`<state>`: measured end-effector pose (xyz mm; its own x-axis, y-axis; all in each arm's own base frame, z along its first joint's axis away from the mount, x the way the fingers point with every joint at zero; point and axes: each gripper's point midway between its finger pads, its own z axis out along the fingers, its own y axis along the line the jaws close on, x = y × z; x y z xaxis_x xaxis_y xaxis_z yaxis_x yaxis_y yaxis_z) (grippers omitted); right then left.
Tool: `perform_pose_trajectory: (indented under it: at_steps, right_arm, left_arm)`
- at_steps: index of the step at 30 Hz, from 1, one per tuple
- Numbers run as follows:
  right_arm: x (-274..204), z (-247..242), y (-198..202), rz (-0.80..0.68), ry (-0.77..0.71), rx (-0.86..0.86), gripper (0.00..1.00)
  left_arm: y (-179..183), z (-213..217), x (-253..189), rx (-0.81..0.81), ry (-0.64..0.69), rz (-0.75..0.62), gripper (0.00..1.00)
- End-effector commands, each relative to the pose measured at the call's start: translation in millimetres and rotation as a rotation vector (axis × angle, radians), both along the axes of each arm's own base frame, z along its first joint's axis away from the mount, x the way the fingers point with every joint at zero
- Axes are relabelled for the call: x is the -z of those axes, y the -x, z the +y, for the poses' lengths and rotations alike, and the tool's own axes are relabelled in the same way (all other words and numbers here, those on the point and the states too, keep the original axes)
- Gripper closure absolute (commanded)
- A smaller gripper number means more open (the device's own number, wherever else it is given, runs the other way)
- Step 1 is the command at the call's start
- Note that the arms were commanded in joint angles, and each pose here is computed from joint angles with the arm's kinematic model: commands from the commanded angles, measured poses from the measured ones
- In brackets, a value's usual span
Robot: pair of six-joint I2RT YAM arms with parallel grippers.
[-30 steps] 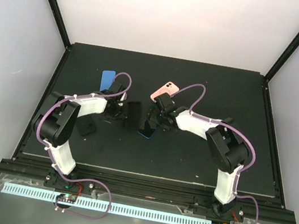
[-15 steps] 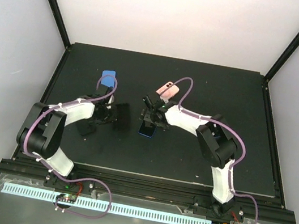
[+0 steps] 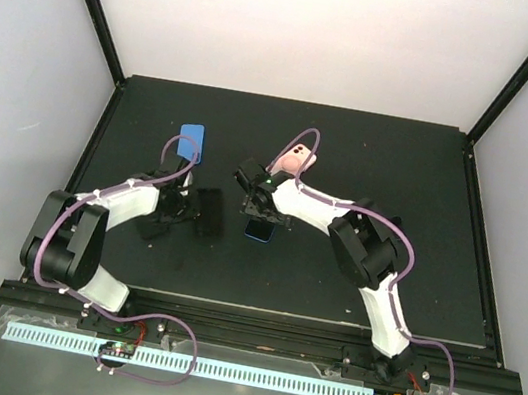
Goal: Put the phone into the phone case
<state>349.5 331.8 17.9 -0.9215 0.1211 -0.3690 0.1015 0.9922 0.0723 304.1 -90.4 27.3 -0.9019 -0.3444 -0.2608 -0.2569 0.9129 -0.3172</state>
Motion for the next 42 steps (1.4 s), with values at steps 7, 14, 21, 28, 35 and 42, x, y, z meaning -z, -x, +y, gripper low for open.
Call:
perform_pose_trajectory:
  at_steps: [7,14,21,28,35,42]
  right_arm:
    - [26,-27,19,0.046,0.13,-0.006,0.24]
    - [11,-38,28,-0.006,0.059,-0.098,0.27]
    - [11,-68,51,-0.006,-0.011,-0.173,0.3]
    - [-1,-78,74,-0.03,-0.081,-0.244,0.32]
    - [-9,-80,94,-0.036,-0.165,-0.296,0.35]
    - [-24,-68,101,-0.037,-0.286,-0.292,0.36]
  left_arm:
    - [-12,15,-22,-0.061,0.033,-0.087,0.66]
    - [-30,13,-8,-0.026,0.007,-0.058,0.66]
    - [-39,8,6,-0.003,0.011,-0.049,0.68]
    - [-29,-19,17,0.042,0.051,-0.036,0.77]
    - [-7,-58,23,0.112,0.097,-0.027,0.83]
    - [30,-97,25,0.138,0.21,0.059,0.81]
